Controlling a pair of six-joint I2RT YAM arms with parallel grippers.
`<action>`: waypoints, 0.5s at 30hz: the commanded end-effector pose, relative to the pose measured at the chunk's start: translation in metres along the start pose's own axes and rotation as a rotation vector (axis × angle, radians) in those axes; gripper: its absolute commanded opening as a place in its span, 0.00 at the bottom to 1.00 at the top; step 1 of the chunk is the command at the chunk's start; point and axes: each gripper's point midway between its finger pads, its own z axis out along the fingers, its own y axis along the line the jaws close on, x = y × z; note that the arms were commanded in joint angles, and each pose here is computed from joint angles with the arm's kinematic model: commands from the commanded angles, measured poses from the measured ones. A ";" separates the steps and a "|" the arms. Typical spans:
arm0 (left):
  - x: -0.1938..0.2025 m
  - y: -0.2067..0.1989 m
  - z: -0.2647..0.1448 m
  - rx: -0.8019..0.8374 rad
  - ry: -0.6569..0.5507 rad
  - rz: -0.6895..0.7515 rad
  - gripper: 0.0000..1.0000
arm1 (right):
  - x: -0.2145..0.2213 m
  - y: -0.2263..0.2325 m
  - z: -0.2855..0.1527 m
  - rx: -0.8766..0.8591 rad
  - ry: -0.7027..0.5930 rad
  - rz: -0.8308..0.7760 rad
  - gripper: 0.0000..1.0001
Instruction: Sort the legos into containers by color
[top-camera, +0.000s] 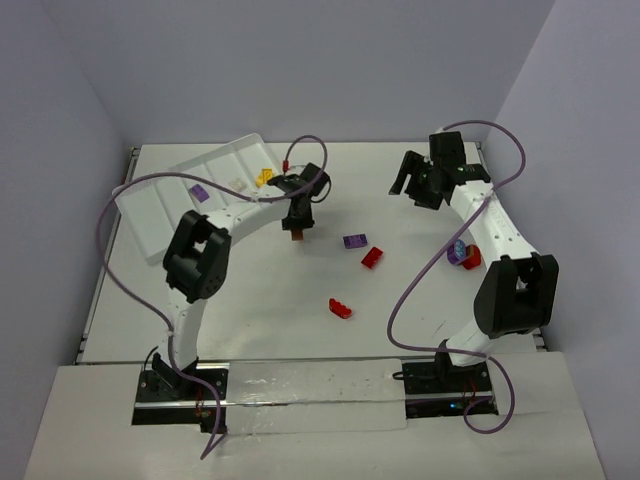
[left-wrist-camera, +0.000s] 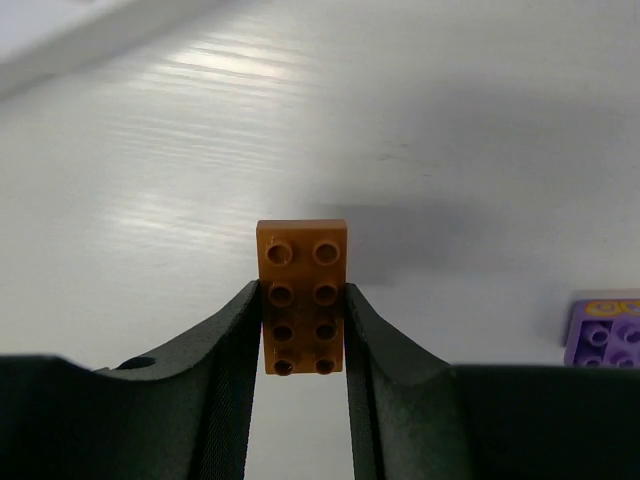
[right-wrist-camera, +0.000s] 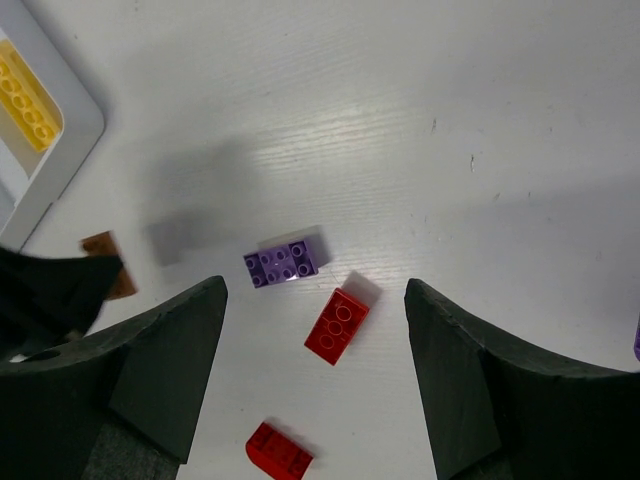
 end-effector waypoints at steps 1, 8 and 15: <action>-0.072 0.065 -0.064 0.042 -0.141 -0.150 0.00 | -0.023 0.013 -0.020 -0.018 -0.083 -0.035 0.79; -0.103 0.172 -0.065 -0.083 -0.158 -0.273 0.00 | -0.020 0.020 -0.020 -0.024 -0.085 -0.051 0.79; -0.116 0.264 -0.033 -0.242 -0.128 -0.433 0.00 | -0.011 0.028 -0.020 -0.053 -0.068 -0.061 0.79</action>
